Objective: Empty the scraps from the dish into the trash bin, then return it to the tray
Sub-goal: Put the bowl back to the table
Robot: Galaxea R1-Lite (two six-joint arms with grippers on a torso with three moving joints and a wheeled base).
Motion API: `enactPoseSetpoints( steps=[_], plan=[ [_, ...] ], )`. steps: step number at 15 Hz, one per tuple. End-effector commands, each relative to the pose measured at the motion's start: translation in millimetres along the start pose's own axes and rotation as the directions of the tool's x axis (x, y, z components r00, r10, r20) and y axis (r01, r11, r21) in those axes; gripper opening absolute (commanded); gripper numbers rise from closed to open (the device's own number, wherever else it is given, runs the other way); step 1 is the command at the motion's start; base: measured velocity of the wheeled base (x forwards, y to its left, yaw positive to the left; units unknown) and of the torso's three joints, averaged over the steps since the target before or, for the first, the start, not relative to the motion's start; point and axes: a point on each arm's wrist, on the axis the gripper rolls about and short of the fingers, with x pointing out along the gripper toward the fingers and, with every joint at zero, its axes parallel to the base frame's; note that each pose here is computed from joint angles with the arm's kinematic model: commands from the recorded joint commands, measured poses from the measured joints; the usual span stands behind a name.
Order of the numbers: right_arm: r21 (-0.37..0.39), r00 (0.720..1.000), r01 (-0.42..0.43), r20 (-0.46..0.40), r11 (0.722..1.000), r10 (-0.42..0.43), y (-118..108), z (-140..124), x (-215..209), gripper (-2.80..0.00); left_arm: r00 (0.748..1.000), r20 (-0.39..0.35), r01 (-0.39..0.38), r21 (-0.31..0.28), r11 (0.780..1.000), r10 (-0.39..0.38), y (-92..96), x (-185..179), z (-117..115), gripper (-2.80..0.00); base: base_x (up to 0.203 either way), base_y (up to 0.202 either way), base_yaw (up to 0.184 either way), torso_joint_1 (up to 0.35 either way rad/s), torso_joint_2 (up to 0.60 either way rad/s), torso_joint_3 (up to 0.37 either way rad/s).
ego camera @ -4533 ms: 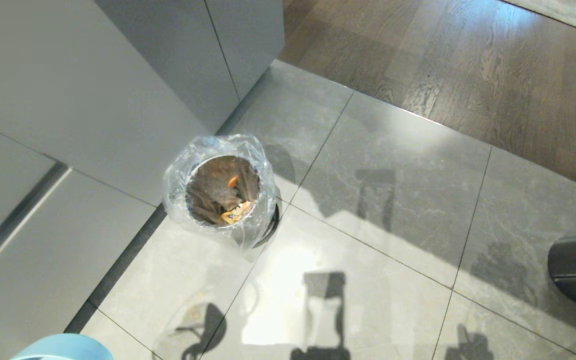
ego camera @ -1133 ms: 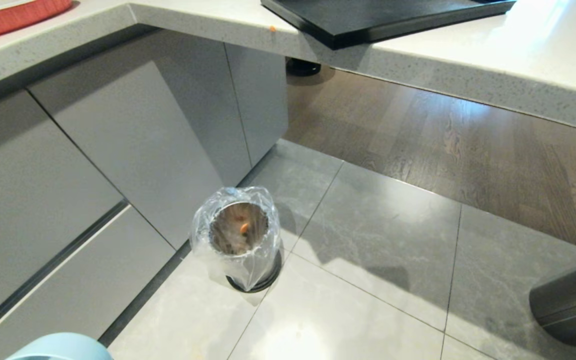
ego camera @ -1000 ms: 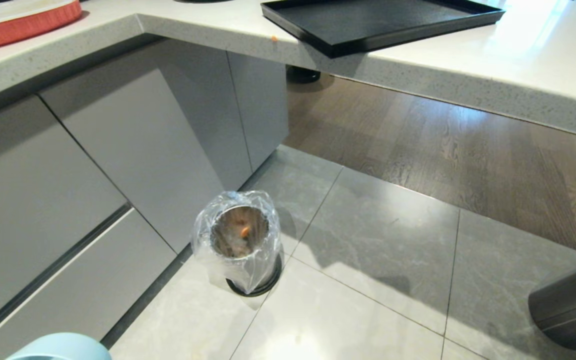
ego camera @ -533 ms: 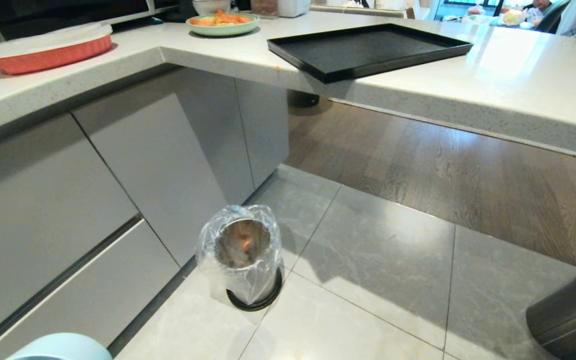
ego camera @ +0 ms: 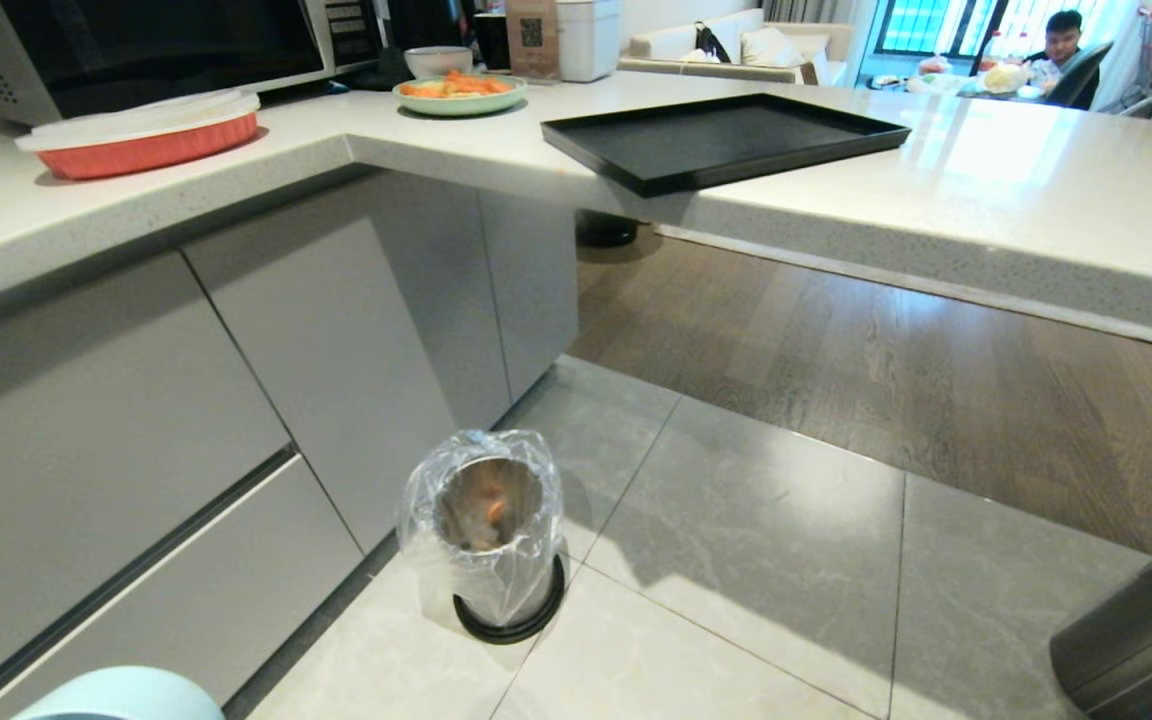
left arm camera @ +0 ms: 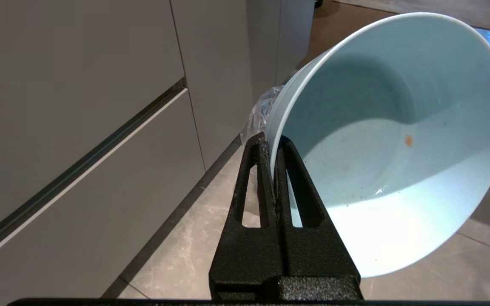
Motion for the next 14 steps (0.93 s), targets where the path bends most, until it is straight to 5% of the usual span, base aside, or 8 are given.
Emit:
enactPoseSetpoints(
  steps=[1, 14],
  plan=[
    [0.001, 1.0, 0.0, 0.001, 1.0, 0.0, 0.0, 0.1, 0.0, -2.8, 1.0, -0.001, 0.0, -0.001, 1.0, 0.0, 0.0, 0.1, -0.1, -2.8, 0.0, 0.0, 0.0, 0.0, 0.0, 0.0],
    [0.001, 1.0, 0.0, 0.001, 1.0, 0.0, 0.0, 0.1, 0.0, -2.8, 1.0, -0.001, 0.0, -0.001, 1.0, 0.0, 0.0, 0.1, -0.1, -2.8, 0.0, 0.0, 0.0, 0.001, 0.0, 0.014]
  ],
)
